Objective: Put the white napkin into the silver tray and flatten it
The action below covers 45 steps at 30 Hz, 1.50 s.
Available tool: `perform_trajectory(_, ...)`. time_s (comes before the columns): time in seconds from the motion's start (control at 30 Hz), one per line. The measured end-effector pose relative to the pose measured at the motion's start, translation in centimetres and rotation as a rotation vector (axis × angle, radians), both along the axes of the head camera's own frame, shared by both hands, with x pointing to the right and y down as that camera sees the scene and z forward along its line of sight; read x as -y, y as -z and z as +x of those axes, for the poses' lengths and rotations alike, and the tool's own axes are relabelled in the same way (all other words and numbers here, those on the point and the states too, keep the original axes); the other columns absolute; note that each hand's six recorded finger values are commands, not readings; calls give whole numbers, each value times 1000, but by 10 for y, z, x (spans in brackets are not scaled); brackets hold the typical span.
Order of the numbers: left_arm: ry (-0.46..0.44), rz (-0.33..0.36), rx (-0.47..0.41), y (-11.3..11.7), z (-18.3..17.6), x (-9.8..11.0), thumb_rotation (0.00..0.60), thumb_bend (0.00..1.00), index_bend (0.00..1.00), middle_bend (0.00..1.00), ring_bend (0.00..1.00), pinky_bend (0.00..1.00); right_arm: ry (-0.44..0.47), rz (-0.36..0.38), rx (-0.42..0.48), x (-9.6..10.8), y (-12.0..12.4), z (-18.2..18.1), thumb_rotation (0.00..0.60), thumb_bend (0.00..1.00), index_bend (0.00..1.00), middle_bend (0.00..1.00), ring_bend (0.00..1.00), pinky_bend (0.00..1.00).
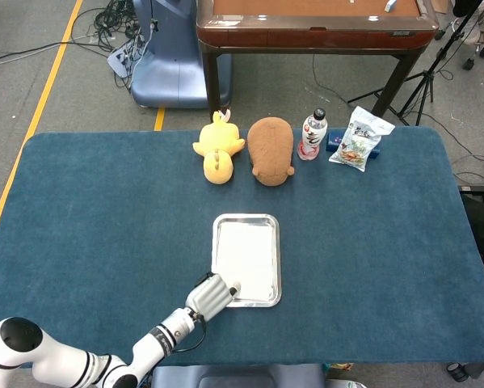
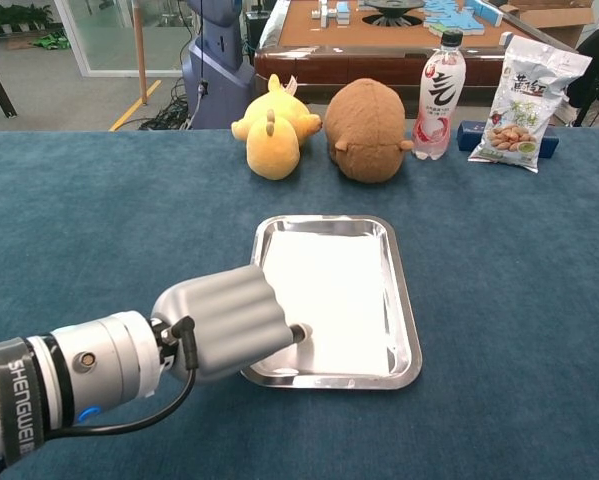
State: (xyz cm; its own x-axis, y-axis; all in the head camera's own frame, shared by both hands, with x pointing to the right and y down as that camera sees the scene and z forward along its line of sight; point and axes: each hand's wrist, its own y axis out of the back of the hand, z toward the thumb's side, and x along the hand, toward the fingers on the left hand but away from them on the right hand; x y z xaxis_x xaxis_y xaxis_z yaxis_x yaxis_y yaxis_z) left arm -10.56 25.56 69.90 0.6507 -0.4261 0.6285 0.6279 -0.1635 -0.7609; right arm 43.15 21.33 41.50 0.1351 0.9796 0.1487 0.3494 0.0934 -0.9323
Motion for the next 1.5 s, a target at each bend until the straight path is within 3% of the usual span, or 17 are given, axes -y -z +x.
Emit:
perform_trajectory(0.83,6,-3,-1,3,10,0,600,769,151,888,719,794,7,8,15,-1,3,-1,600,401,692,556,372,458)
perform_trajectory(1.5,45,30,-5,14,-4,15,600,770,134,889,720,794,4,16,14,0,4,0,600,401,693,556,372,458)
